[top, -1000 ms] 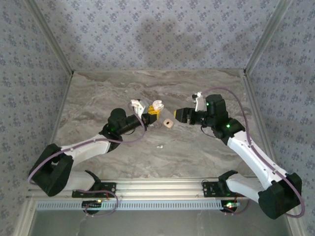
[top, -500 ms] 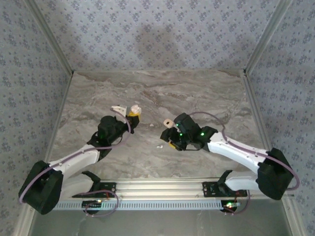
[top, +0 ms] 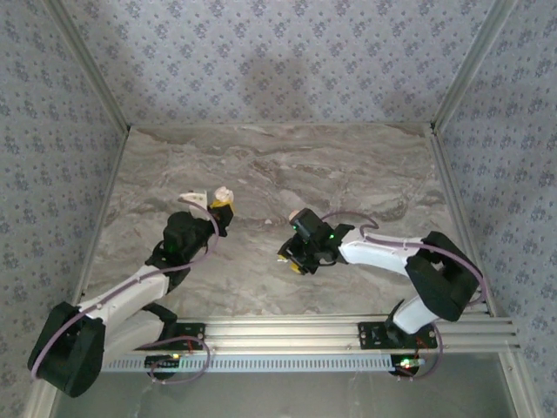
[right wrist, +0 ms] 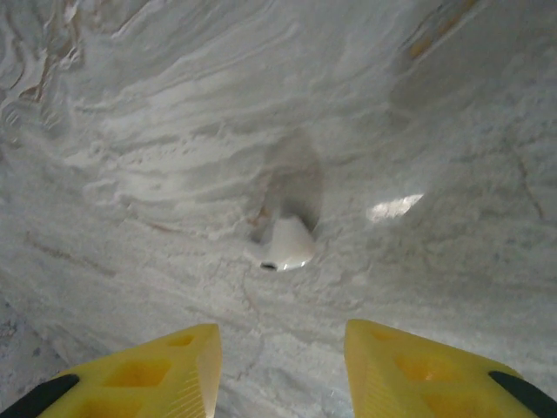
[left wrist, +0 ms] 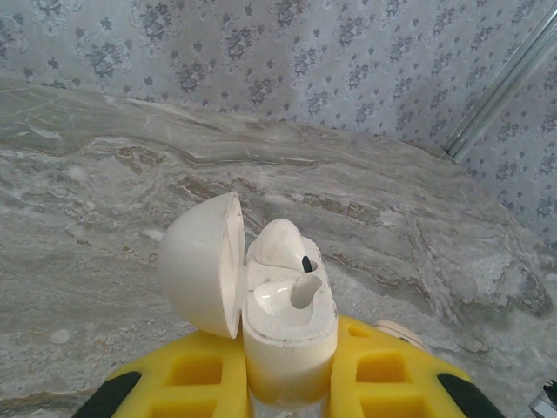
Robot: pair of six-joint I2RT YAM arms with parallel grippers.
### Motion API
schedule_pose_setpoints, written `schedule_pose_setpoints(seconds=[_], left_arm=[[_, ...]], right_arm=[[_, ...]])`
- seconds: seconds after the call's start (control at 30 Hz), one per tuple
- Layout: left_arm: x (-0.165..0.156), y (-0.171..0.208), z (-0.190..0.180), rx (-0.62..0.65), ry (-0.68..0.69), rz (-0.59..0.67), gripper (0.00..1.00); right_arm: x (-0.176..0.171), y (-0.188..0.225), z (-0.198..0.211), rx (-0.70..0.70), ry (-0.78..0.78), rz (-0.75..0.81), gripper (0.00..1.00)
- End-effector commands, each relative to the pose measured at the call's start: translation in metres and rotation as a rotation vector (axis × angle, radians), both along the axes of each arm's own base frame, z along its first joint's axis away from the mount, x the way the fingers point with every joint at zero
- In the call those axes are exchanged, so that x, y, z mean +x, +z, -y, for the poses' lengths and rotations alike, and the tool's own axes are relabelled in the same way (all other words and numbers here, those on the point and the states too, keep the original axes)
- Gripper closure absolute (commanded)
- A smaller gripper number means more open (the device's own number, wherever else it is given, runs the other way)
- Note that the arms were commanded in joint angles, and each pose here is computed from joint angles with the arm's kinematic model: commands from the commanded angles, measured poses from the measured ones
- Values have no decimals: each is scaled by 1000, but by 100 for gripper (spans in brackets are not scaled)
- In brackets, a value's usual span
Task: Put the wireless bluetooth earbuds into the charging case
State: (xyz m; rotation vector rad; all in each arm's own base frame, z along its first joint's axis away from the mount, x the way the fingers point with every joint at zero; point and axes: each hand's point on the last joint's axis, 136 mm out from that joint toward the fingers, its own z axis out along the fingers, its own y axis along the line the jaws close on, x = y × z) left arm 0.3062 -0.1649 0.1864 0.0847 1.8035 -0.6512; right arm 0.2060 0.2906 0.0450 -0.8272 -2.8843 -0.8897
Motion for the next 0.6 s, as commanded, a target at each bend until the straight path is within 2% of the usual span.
schedule_pose_setpoints(seconds=[0.0,0.37,0.57], left_arm=[[0,9,-7,-9,32,30,82],[-3,15,-11,21,37,65,82],[-2,15,-11,28,37,70,82]], right_arm=[[9,-1,-7,9,-18,-12,58],[30,-13,-24,3,35,2,67],[42,-7,-20,-54,102,18,67]])
